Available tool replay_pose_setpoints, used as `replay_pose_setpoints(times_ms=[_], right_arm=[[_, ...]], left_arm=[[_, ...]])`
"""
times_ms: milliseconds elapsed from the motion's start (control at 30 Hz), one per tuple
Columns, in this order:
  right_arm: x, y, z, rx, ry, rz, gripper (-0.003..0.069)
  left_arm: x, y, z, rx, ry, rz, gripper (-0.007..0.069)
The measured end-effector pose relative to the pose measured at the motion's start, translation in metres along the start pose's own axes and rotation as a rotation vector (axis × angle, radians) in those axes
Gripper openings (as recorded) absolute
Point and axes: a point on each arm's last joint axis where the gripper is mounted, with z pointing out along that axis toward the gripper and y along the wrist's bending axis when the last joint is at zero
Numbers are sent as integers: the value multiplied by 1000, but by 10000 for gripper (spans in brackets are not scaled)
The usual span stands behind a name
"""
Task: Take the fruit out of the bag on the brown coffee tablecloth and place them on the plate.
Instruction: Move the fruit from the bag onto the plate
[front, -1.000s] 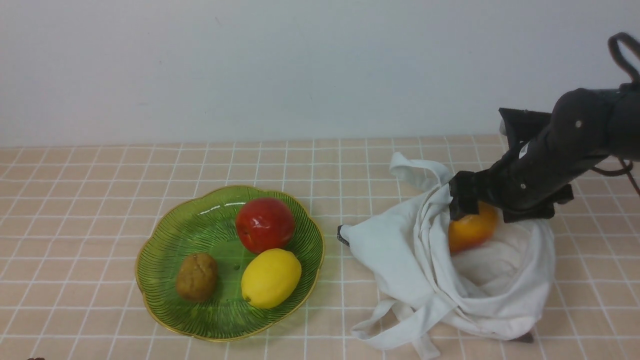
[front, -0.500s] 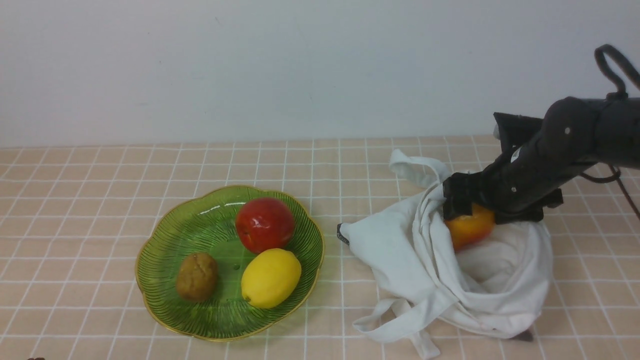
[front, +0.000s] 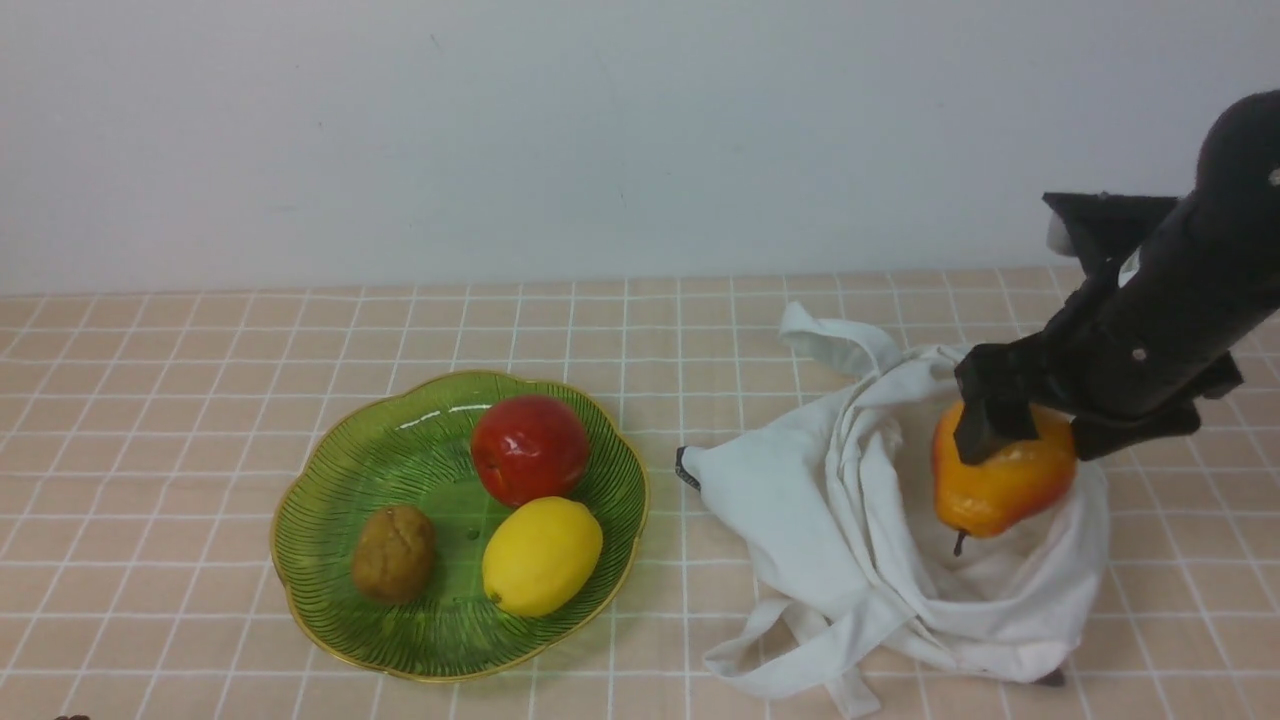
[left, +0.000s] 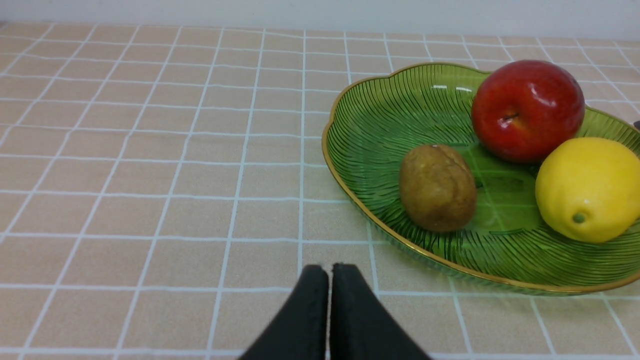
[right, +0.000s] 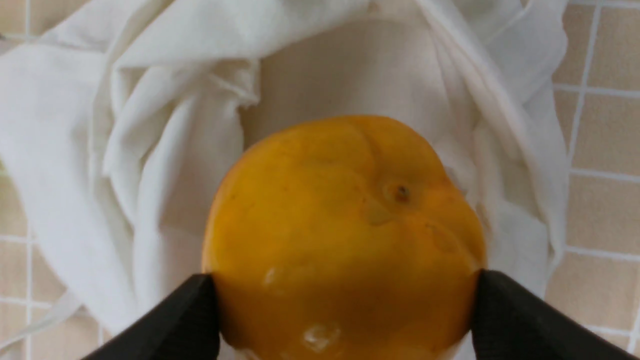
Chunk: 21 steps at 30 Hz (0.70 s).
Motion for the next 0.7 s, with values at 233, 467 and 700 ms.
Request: replay_pose_setpoints(times_ms=[233, 467, 700], right_arm=[[12, 24, -64, -153, -184, -34, 594], [16, 119, -78, -462, -312, -260, 594], [3, 204, -19, -513, -259, -419, 594]], left_arm=[[0, 0, 0, 0, 0, 0, -8], [0, 0, 0, 0, 0, 0, -8], [0, 0, 0, 0, 0, 0, -8]])
